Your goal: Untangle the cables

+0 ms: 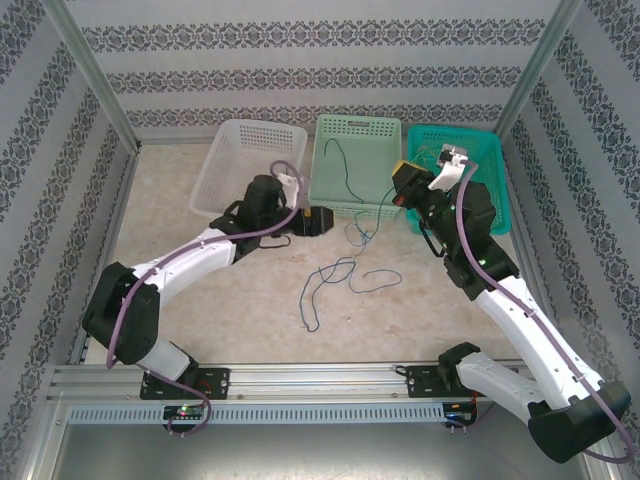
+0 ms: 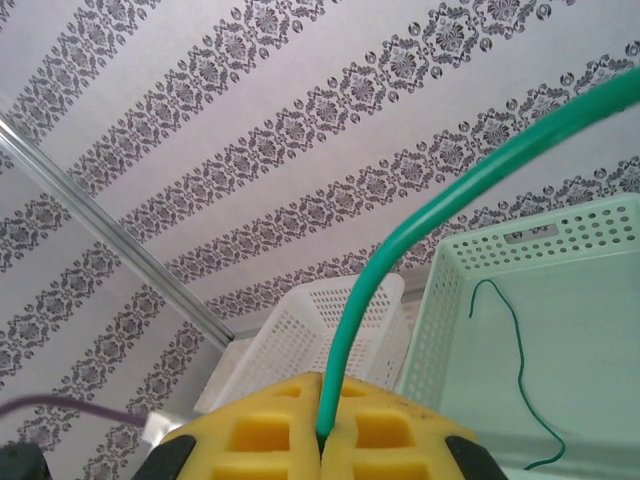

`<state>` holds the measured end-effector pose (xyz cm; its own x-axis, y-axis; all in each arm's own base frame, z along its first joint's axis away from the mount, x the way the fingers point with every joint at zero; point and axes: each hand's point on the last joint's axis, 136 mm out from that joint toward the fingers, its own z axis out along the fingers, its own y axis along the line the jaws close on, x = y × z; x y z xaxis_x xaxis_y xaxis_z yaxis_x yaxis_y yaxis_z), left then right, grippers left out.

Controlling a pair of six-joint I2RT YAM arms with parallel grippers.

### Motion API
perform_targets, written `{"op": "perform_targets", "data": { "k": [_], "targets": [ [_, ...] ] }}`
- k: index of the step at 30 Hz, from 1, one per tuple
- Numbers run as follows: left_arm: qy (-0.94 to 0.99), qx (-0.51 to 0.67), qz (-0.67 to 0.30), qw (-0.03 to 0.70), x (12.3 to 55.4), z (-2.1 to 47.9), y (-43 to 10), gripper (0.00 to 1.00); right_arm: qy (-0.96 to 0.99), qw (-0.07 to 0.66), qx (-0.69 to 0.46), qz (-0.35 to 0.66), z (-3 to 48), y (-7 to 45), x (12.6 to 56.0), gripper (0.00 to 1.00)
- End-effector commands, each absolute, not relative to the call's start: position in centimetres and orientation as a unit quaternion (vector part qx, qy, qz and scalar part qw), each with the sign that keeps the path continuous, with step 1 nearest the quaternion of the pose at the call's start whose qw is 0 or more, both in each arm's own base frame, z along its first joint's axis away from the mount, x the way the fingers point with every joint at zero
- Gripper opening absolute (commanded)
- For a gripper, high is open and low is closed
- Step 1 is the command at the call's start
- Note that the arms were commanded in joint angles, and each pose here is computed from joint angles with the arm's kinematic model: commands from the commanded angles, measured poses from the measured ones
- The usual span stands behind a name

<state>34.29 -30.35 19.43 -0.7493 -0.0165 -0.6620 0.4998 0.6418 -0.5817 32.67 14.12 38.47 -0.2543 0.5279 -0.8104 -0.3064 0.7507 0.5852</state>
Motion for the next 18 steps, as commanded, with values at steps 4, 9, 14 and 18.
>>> {"op": "perform_targets", "data": {
  "k": [4,9,14,18],
  "targets": [
    [0.847,0.209,-0.402,0.279,32.7,16.3,-32.3,0.77,0.675,0.628,0.077,0.379,42.4,14.1,32.2,0.0],
    [0.847,0.22,-0.4,0.274,33.5,15.4,-33.6,0.75,0.667,0.629,0.078,0.391,43.1,14.1,31.8,0.0],
    [0.837,0.21,-0.426,0.273,34.4,15.5,-34.8,0.74,0.665,0.625,0.077,0.4,43.1,14.3,31.6,0.0],
    [0.828,0.197,-0.441,0.284,35.2,16.1,-35.4,0.71,0.664,0.624,0.078,0.404,43.1,14.3,31.5,0.0]
  ]
}}
